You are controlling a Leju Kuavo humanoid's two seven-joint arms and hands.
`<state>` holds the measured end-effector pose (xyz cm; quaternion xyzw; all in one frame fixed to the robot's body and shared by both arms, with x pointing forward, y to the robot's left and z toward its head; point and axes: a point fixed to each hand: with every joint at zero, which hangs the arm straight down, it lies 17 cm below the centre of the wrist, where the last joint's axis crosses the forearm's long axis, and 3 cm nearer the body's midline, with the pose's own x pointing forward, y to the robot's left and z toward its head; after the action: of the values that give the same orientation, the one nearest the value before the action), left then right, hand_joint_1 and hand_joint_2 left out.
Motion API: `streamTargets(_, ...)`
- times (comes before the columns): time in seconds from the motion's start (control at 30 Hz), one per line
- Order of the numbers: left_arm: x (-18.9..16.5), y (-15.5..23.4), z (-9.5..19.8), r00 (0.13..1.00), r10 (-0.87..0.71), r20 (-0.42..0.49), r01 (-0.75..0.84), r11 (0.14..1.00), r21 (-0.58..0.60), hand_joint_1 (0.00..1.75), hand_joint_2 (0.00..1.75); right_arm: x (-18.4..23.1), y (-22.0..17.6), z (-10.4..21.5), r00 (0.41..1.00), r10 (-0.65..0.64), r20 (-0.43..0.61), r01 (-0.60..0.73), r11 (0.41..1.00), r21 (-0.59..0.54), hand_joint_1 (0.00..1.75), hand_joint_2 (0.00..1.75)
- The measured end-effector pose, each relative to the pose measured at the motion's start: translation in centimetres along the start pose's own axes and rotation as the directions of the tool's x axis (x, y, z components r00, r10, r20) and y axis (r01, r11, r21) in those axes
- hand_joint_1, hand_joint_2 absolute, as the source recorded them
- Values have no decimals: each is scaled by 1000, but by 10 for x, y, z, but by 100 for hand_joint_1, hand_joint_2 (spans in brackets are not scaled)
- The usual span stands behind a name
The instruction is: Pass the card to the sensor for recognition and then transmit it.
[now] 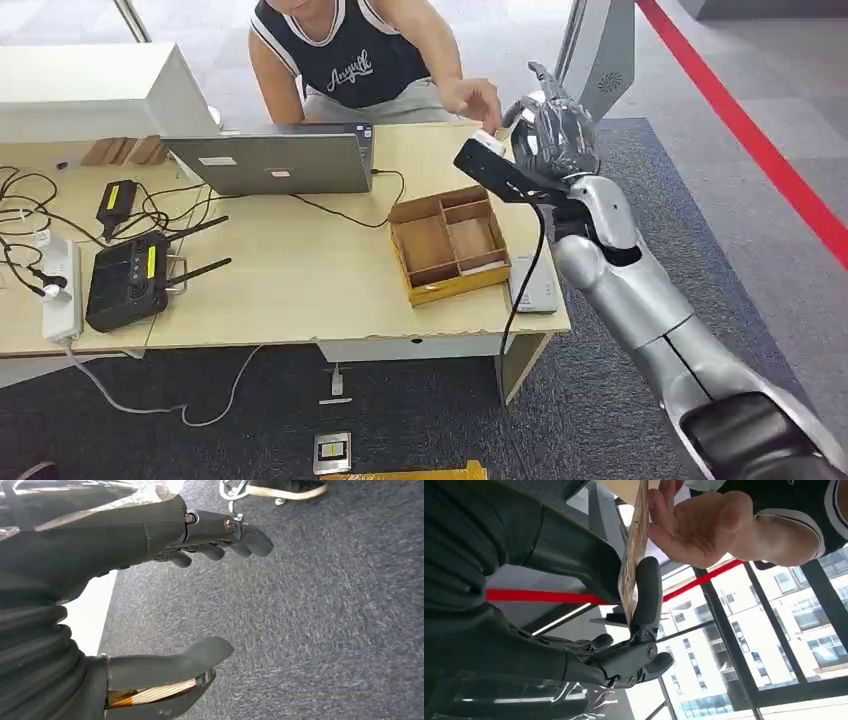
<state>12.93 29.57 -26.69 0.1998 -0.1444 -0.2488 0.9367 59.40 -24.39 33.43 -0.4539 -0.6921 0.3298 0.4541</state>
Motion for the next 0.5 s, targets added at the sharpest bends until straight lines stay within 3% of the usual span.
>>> streamTargets(0.5,11,-7,1,996,-74,40,75,996,-37,0,175,28,9,-65,992,125,31,-127,990,63,175,175)
